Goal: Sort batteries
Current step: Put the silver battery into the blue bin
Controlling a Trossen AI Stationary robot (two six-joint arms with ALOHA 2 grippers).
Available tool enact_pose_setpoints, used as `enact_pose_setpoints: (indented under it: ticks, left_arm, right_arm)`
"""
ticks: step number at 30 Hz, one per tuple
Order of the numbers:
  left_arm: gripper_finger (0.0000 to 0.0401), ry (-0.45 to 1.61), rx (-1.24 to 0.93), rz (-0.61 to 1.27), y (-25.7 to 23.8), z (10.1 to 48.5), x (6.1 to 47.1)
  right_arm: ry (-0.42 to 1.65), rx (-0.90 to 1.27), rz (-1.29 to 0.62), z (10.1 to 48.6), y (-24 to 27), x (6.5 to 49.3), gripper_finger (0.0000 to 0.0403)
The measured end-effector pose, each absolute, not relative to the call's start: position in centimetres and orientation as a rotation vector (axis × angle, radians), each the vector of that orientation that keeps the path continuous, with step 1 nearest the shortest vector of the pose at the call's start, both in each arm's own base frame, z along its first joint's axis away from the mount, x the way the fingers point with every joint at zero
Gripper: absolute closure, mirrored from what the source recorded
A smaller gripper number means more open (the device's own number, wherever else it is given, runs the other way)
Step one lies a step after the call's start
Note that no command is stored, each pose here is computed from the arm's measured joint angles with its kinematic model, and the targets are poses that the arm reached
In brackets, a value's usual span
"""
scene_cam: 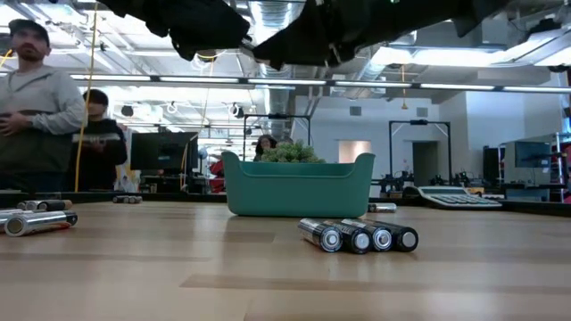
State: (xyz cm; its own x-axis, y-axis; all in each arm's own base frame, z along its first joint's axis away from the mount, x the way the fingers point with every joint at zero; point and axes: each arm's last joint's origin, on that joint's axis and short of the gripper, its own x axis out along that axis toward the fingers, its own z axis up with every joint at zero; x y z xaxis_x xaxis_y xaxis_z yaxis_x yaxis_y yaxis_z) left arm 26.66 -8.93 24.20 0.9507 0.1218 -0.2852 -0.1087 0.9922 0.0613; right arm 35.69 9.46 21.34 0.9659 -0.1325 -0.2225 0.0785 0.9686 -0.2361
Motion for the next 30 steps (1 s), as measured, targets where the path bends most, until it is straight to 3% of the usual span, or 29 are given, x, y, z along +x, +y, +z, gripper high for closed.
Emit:
enact_pose_setpoints:
  ticks: [17,30]
  left_arm:
    - [0.0262,0.278,0.094,0.159,-8.5,23.4,27.7]
    - [0.0335,0.276,0.118,0.157,-8.5,23.4,27.7]
  right_arm:
    - [0.253,-0.235,-0.097,21.5,9.1,35.9,0.0353]
    - [0.279,-0.24,-0.094,21.2,9.1,35.8,0.0353]
